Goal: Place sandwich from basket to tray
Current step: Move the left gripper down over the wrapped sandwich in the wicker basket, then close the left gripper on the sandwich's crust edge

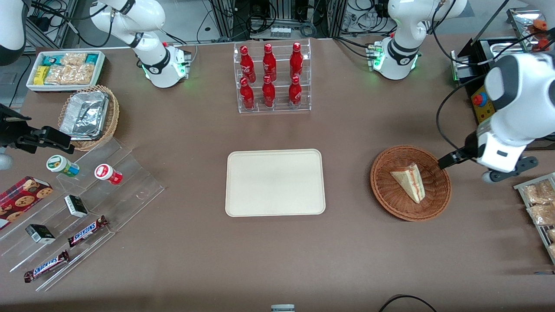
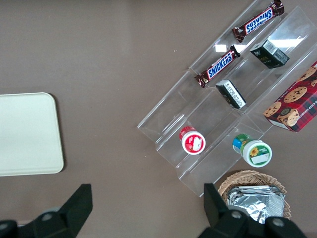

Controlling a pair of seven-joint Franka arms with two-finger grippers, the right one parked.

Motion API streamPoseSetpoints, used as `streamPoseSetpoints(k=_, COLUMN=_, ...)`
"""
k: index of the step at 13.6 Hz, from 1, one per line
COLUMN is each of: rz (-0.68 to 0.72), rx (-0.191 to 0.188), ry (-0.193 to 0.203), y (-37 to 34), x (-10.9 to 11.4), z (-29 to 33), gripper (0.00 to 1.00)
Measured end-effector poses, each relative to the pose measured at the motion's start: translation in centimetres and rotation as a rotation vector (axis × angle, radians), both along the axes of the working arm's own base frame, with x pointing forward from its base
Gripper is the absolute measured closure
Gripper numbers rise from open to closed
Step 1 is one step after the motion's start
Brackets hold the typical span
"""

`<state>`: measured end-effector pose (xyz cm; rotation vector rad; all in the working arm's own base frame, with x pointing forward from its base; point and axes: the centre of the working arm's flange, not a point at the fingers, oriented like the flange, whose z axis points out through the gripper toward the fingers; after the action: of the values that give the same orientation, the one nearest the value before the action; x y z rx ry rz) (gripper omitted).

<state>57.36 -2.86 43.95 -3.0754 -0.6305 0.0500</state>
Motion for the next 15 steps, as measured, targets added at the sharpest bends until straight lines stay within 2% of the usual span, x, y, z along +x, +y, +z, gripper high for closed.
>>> streamPoseSetpoints(k=2, rz=0.017, rx=0.002, ry=0.013, y=-2.0, x=0.1, z=-2.1, gripper=0.0)
streamPoseSetpoints(k=5, rz=0.034, rx=0.001, ry=-0.007, y=-2.8, x=0.0, z=-6.0, gripper=0.0)
streamPoseSetpoints(k=10, rz=0.068, rx=0.003, ry=0.008, y=-2.7, x=-0.3, z=-12.0, gripper=0.0)
streamPoseSetpoints(k=15, rz=0.098, rx=0.001, ry=-0.009, y=-2.6, x=-1.2, z=-15.9, gripper=0.0)
